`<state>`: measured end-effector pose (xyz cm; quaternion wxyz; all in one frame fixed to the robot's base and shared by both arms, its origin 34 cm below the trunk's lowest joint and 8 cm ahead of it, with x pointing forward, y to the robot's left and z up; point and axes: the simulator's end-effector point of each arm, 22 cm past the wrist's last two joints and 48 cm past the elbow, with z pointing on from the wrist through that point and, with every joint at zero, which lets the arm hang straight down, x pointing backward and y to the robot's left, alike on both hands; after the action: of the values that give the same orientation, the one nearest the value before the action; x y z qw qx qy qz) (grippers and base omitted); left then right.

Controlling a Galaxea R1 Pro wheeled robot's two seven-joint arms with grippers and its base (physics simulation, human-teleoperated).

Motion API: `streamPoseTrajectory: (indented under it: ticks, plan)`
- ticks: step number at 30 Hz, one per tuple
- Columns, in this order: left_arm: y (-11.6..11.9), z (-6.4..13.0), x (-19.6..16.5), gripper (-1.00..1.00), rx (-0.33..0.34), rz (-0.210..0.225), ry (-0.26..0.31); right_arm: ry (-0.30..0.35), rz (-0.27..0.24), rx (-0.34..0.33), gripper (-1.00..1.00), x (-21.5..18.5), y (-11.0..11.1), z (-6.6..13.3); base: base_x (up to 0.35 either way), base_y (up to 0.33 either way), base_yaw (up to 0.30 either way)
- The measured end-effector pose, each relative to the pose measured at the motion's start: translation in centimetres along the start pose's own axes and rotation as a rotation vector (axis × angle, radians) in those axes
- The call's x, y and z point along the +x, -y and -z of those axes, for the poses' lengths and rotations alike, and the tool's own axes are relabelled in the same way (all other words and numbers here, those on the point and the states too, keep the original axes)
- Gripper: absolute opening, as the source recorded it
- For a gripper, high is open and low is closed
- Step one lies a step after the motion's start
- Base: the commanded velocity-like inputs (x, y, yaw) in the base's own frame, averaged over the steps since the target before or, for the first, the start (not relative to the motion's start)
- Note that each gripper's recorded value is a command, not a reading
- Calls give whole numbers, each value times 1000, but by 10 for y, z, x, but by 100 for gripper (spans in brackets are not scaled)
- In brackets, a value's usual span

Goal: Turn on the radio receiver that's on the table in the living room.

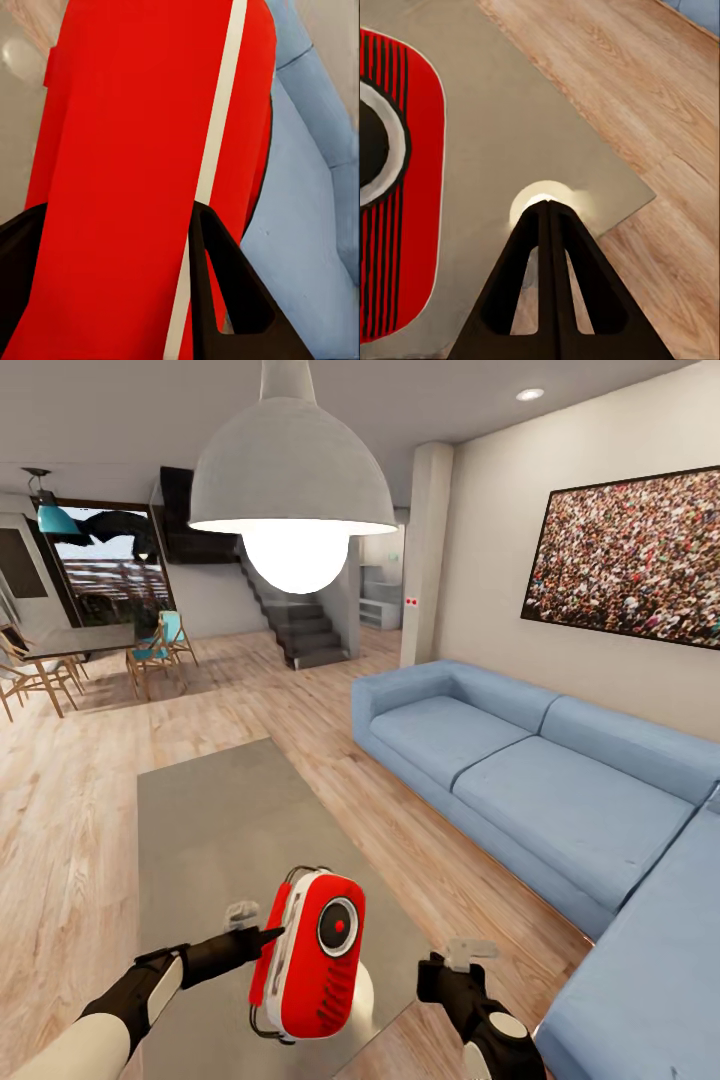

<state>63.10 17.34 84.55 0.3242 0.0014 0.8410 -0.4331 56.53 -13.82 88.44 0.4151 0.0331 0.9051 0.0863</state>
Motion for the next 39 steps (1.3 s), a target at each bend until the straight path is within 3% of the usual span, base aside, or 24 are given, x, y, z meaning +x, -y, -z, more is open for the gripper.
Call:
streamPoseTrajectory:
  ticks: [4, 11, 15, 24, 27, 28, 30, 33, 39]
  plan:
    - [9, 2, 0, -100, 45, -4, 0, 1, -30, -39, -100, -2, 6, -1, 0, 0, 0]
    - [8, 5, -1, -100, 50, -8, 0, 3, -35, -50, -100, -3, 6, -1, 0, 0, 0]
    - [7, 6, -1, -100, 48, -8, -1, 3, -37, -125, -100, -3, -8, 1, 0, 0, 0]
    - [10, 0, 2, -100, 47, -3, -5, 5, -47, -132, -100, -4, -3, 1, 0, 0, 0]
    - [24, -18, 8, -100, 58, 10, -9, 6, -45, -130, -100, -5, -3, 1, 0, 0, 0]
    - [29, -32, 10, -100, 32, 9, -6, 5, -43, -129, -100, -5, -3, 1, 0, 0, 0]
    - [73, -65, 19, -100, 105, 30, -9, 6, -42, -128, -100, -5, -2, 1, 0, 0, 0]
    - [92, -83, 32, -100, 114, 7, -46, 5, -42, -127, -100, -4, -2, 1, 0, 0, 0]
    - [82, -89, 37, -100, 46, -23, -65, 4, -42, -129, -100, -4, -3, 1, 0, 0, 0]
